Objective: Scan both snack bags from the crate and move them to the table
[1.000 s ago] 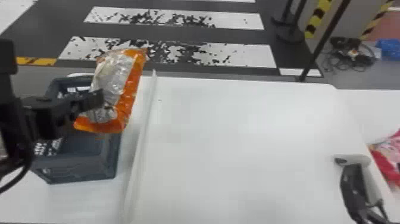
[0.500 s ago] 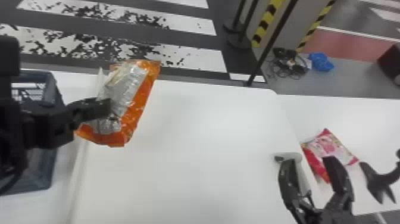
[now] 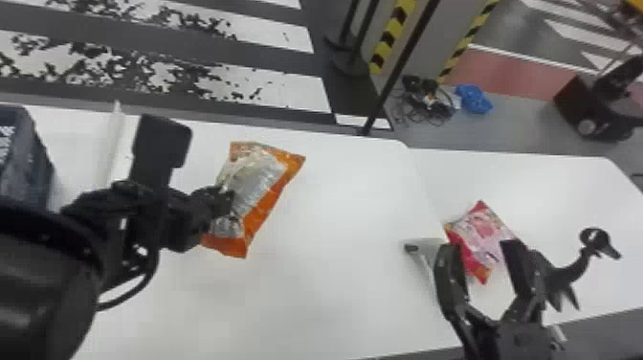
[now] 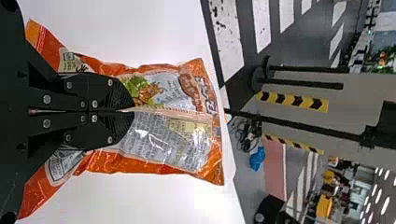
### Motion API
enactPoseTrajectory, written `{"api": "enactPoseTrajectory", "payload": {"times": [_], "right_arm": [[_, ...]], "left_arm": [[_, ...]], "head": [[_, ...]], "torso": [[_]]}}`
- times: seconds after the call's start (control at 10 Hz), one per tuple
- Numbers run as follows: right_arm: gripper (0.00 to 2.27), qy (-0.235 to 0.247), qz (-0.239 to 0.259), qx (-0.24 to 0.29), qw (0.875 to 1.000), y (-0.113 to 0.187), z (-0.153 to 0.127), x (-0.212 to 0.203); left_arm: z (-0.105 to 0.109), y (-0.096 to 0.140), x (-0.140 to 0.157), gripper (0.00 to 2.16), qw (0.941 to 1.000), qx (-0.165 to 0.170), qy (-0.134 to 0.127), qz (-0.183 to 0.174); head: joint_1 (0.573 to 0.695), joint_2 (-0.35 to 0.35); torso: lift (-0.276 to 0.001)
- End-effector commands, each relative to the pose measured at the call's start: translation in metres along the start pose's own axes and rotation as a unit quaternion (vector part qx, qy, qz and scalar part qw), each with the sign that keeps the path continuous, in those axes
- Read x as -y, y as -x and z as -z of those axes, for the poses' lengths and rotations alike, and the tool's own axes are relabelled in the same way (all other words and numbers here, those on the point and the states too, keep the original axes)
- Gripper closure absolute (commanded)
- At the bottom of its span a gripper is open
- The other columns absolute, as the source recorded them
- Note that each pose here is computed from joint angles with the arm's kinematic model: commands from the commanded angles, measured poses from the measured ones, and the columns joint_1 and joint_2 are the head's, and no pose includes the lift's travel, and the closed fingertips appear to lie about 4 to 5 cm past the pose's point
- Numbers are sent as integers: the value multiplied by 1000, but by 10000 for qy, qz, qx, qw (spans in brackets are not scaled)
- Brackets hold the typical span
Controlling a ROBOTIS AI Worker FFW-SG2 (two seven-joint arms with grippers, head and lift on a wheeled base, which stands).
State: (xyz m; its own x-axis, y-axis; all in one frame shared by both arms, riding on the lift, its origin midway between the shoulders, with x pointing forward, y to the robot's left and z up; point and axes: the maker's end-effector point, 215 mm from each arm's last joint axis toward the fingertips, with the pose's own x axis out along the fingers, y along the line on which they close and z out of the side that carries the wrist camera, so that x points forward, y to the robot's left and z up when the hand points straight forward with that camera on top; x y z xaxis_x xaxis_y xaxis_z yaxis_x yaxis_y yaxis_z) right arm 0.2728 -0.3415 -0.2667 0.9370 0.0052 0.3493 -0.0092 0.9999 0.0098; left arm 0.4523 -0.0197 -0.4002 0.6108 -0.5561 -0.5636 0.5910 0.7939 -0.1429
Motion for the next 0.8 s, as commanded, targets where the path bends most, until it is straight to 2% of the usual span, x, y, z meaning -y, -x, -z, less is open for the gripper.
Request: {"api": "enactPoseTrajectory", "payload": {"times": [0.0, 0.2, 0.4, 0.5, 0.6, 0.7], "right_arm": [[103, 6, 53, 103, 9999, -3, -11, 5], [103, 21, 72, 215, 9997, -7, -22, 7], [103, -5, 92, 213, 9997, -8, -22, 8], [103, -8, 101, 213, 9997, -8, -21, 8], [103, -3, 116, 230, 9997, -8, -22, 9], [103, -6, 167, 272, 9995, -6, -26, 13]], "left_arm": [[11, -29, 38, 2135, 9987, -126, -434, 252], [43, -54, 94, 2135, 9938, -364, -852, 621], [67, -67, 163, 2135, 9852, -265, -1222, 1170], [72, -71, 191, 2135, 9826, -215, -1134, 1452], [75, -75, 206, 2135, 9811, -167, -1127, 1565], [80, -78, 204, 2135, 9808, -215, -1152, 1561]], "head": [[695, -350], [695, -350], [695, -350], [695, -350], [695, -350], [695, -350]], "torso": [[-87], [-87], [-87], [-87], [-87], [-87]]}}
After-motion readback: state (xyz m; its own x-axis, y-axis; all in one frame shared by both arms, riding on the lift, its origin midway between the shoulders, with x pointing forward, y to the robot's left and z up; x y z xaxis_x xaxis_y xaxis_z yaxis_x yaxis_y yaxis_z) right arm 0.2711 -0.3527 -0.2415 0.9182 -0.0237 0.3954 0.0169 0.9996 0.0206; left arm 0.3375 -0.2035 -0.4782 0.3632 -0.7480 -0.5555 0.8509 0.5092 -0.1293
